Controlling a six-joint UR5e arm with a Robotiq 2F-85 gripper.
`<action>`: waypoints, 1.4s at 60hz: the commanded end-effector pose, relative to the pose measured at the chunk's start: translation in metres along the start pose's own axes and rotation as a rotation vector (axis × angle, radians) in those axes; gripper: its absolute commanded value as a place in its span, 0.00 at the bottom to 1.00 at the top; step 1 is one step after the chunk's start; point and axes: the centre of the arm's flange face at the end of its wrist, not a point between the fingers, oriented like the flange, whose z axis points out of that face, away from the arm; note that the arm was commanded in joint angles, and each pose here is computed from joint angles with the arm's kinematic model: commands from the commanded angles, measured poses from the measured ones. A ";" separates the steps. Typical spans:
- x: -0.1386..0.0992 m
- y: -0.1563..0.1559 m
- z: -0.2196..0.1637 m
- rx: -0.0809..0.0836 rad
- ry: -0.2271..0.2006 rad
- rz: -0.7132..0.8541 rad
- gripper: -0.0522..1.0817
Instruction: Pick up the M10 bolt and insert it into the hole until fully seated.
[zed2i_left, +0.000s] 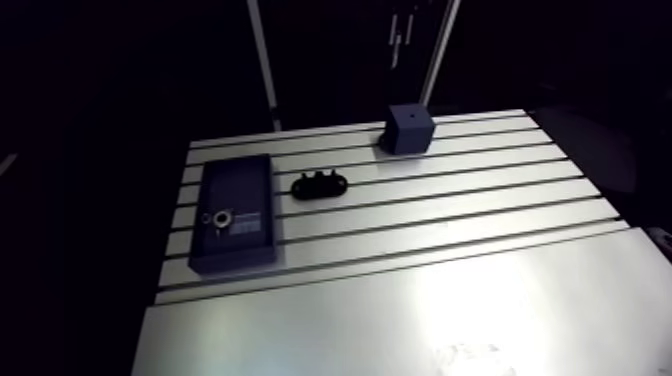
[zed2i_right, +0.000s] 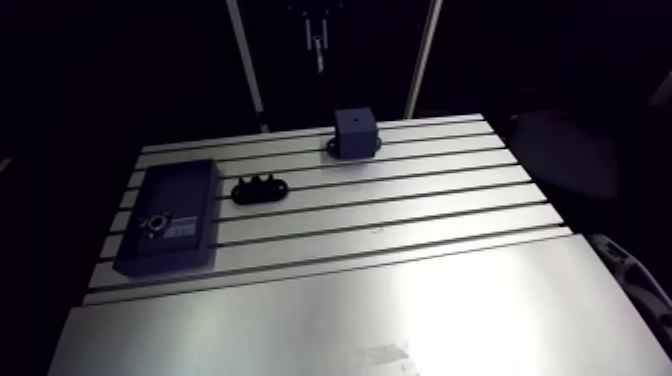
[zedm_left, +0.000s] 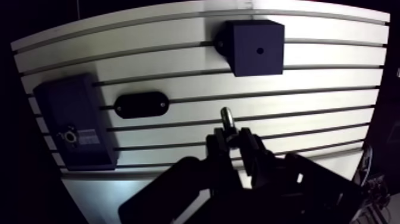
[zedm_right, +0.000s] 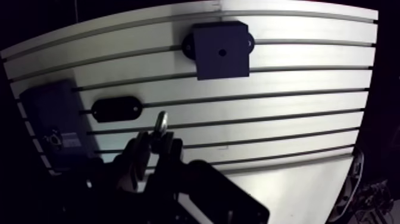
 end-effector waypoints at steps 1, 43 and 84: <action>0.023 0.029 0.007 0.014 -0.038 0.047 1.00; 0.045 0.052 0.046 0.011 -0.066 0.076 1.00; 0.053 0.052 0.070 0.014 -0.102 0.070 1.00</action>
